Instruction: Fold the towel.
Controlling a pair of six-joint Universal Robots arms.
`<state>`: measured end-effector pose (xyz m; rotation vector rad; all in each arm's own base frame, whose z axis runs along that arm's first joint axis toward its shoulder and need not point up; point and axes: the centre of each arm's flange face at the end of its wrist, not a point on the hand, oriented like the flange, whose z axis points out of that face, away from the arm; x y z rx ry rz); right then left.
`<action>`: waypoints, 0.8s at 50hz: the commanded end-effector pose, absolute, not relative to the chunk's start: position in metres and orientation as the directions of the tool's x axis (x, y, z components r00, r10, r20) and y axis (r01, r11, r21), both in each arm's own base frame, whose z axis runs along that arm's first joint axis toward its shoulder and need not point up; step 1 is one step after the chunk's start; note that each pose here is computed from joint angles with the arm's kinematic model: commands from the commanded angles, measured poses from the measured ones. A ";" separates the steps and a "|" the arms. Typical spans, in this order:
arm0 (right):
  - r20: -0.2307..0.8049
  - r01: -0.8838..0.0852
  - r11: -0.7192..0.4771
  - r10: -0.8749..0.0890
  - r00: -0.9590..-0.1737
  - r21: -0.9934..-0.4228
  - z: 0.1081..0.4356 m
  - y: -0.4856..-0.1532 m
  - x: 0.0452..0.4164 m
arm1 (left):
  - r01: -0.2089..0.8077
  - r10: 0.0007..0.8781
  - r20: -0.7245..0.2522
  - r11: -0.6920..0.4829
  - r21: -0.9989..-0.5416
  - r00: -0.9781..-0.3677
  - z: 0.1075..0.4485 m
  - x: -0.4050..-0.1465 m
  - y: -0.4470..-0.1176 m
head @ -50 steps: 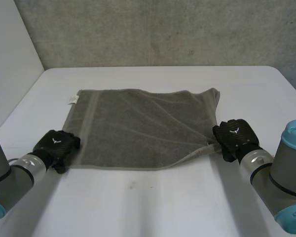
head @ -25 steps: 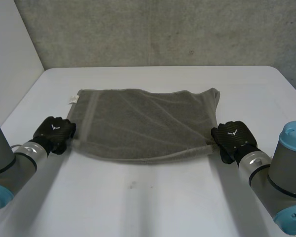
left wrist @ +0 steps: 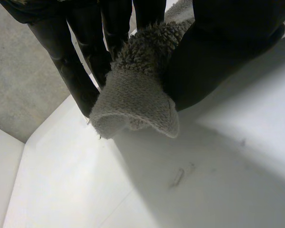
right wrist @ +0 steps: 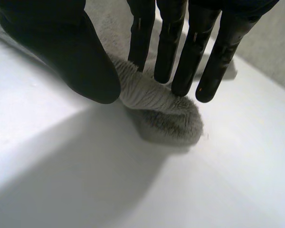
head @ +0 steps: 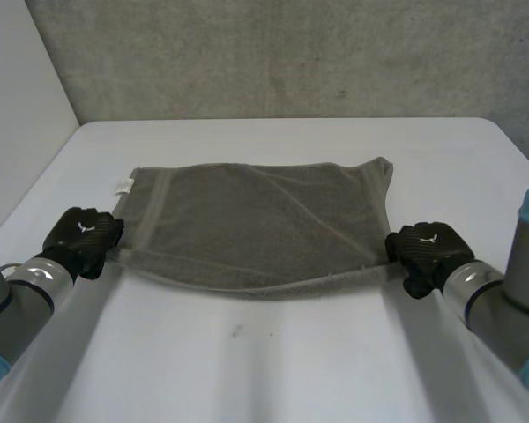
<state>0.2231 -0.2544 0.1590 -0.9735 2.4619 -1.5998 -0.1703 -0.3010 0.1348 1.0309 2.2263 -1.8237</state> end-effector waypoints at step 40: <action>0.119 -0.342 0.300 -0.573 -0.811 -0.890 0.124 -0.309 0.180 | 0.542 0.444 -0.461 0.068 -0.837 -0.768 0.133 -0.171 -0.300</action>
